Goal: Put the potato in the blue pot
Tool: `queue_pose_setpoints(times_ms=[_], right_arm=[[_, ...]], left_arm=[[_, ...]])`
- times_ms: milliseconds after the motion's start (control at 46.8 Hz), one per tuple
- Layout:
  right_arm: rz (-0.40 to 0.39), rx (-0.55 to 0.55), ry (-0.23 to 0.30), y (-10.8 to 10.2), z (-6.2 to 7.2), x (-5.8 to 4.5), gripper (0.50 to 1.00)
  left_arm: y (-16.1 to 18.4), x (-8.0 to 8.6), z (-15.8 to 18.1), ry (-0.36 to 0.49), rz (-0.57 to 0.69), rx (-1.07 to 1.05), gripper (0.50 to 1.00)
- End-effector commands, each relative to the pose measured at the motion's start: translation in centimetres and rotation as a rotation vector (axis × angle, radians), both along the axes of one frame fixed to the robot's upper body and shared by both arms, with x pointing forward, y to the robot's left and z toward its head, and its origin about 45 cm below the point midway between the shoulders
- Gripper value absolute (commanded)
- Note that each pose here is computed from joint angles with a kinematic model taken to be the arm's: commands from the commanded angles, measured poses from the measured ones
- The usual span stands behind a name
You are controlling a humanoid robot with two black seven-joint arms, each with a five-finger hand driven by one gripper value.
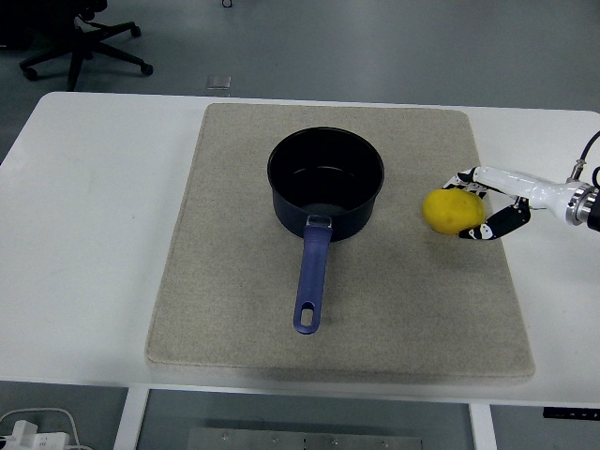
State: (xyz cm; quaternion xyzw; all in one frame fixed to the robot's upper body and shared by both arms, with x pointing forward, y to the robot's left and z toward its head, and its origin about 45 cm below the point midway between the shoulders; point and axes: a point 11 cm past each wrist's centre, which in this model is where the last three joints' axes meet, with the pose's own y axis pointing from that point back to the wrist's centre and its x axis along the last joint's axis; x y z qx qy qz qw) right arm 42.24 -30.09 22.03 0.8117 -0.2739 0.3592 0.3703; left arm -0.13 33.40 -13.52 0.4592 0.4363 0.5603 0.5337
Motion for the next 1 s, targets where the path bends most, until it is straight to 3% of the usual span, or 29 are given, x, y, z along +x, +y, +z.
queue_pose_setpoints(times_ms=[0, 192, 299, 513, 812, 983], right_arm=[[0.006, 0.006, 0.0, 0.0, 0.1, 0.0, 0.5], [0.007, 0.013, 0.002, 0.0, 0.2, 0.0, 0.5], [0.012, 0.018, -0.021, 0.0, 1.5, 0.6, 0.5], [0.007, 0.02, -0.061, -0.5, 5.2, 2.2, 0.5], [-0.045, 0.031, -0.125, -2.7, 12.1, 4.6, 0.5], [-0.056, 0.045, -0.128, -2.9, 13.3, 5.0, 0.5]], left_arm=[[0.0, 0.0, 0.0, 0.0, 0.0, -0.001, 0.994], [0.0, 0.0, 0.0, 0.0, 0.0, 0.0, 0.994], [0.0, 0.0, 0.0, 0.0, 0.0, -0.001, 0.994], [0.0, 0.0, 0.0, 0.0, 0.0, -0.001, 0.994], [0.0, 0.0, 0.0, 0.0, 0.0, 0.0, 0.994], [0.0, 0.0, 0.0, 0.0, 0.0, -0.001, 0.994]])
